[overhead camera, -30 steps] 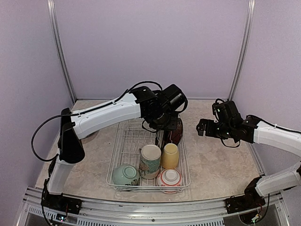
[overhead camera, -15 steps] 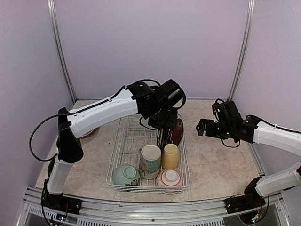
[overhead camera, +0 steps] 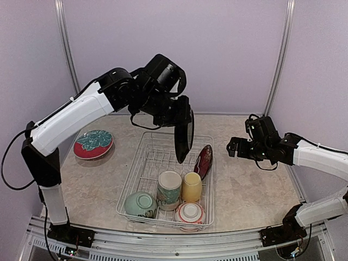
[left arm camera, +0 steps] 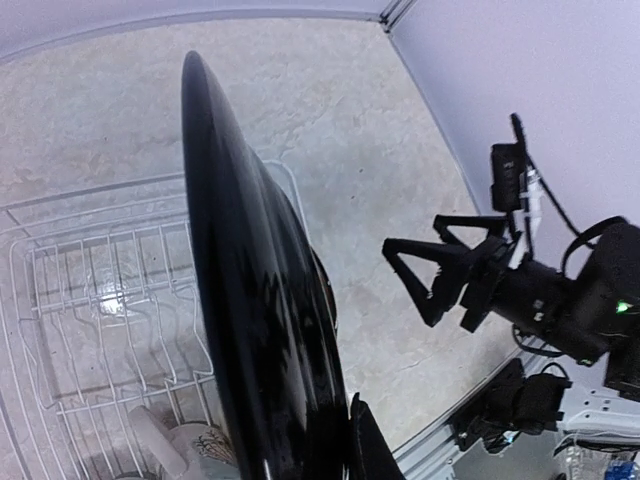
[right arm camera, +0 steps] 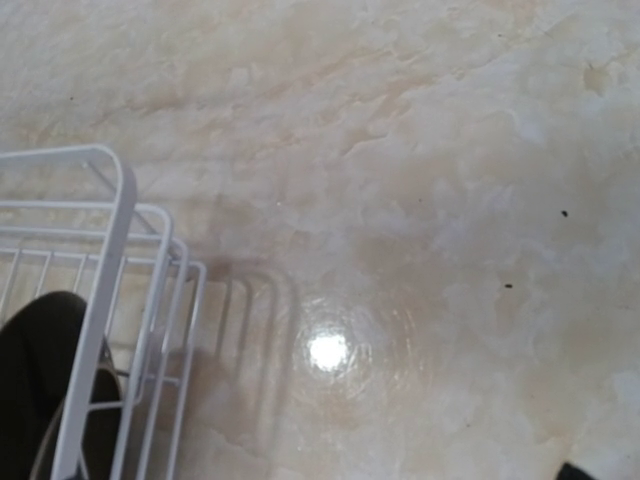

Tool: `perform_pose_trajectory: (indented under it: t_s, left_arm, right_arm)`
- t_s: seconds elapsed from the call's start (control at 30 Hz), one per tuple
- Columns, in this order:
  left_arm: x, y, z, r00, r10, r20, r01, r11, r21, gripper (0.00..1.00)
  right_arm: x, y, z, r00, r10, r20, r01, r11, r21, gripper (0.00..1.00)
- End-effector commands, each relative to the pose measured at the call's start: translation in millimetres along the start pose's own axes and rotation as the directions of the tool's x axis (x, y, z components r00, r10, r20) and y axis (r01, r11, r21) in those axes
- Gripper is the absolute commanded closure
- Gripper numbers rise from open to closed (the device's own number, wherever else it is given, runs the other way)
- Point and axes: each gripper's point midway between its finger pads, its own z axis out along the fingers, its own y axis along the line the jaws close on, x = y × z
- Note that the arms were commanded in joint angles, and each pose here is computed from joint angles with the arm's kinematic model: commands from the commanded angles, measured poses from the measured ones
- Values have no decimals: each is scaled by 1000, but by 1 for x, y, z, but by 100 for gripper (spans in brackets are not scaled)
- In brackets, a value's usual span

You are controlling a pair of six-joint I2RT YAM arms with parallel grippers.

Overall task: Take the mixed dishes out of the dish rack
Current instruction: Place the plate on the plate.

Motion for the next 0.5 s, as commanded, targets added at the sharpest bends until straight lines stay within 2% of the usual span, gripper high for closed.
perform_pose_trajectory:
  t_s: [0.0, 0.13, 0.3, 0.4, 0.47]
  left_arm:
    - [-47, -2, -39, 990, -53, 132, 36, 992, 124, 100]
    - [-50, -6, -52, 990, -37, 138, 8, 979, 206, 100]
    - [-57, -19, -92, 976, 15, 217, -84, 947, 310, 100]
    - [-62, -14, -120, 959, 54, 279, -141, 944, 299, 100]
    - [-67, 2, -135, 942, 88, 324, -168, 959, 228, 100]
  right_arm:
    - [4, 3, 0, 1000, 6, -5, -6, 1000, -13, 0]
    - [4, 1, -1, 1000, 5, -1, -5, 1000, -8, 0]
    - [5, 2, 0, 1000, 2, -6, -2, 1000, -8, 0]
    - [7, 1, 1, 1000, 2, -10, -2, 1000, -5, 0]
    - [7, 1, 2, 1000, 0, -11, 0, 1000, -6, 0]
